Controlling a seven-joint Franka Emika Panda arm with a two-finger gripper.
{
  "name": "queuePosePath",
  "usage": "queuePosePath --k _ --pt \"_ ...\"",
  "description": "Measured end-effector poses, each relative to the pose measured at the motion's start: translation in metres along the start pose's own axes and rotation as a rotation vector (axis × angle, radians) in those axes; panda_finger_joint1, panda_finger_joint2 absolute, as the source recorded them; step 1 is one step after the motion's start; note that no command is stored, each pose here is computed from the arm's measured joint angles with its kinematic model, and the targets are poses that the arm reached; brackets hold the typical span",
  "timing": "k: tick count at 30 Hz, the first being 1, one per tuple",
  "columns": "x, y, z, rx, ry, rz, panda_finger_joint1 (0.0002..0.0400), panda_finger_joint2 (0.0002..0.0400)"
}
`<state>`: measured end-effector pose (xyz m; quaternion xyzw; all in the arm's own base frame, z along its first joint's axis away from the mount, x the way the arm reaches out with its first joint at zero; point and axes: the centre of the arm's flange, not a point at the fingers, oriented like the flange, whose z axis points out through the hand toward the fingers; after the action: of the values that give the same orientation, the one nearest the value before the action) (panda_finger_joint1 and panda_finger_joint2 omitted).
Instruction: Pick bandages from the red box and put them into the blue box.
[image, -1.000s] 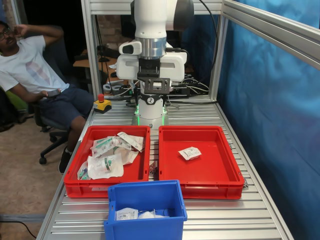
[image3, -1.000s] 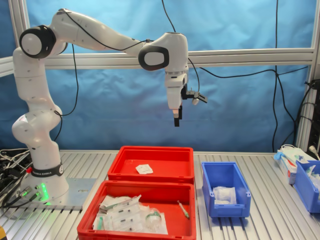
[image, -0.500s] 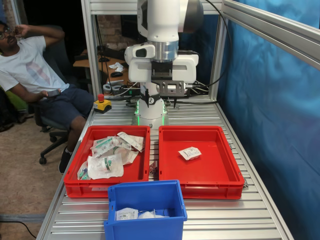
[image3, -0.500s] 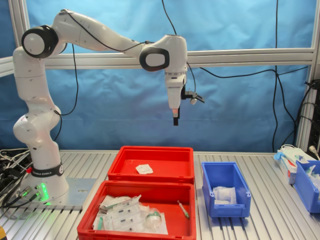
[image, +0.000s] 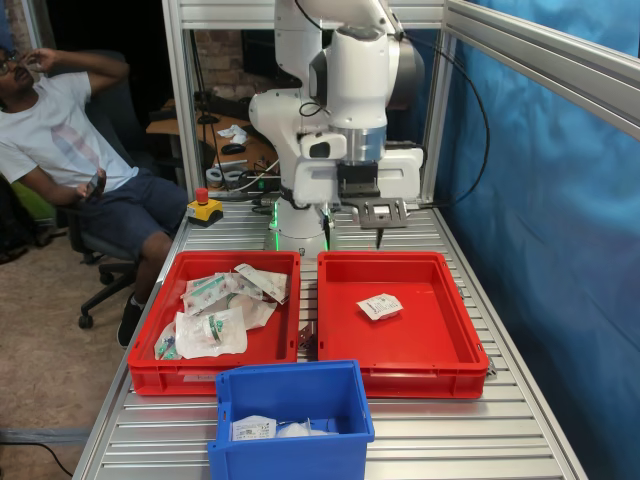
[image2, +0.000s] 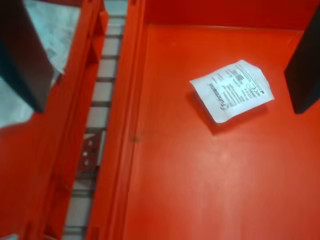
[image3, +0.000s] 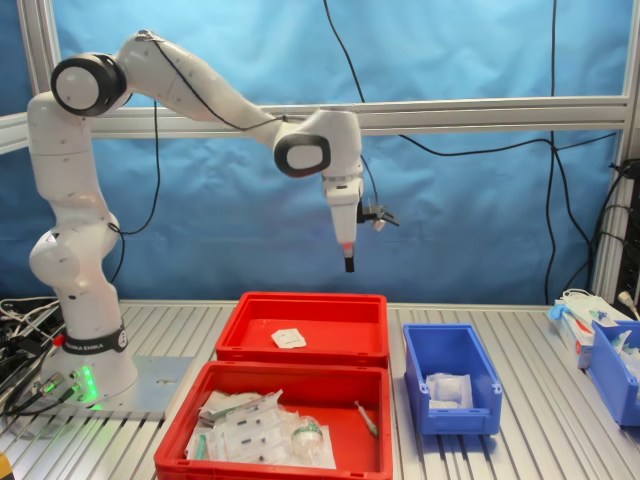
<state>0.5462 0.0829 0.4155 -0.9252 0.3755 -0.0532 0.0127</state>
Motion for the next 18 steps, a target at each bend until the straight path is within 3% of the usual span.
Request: queuePosePath --k 18 --pt "-0.055 -0.002 0.064 0.047 0.012 -0.084 0.04 0.04"
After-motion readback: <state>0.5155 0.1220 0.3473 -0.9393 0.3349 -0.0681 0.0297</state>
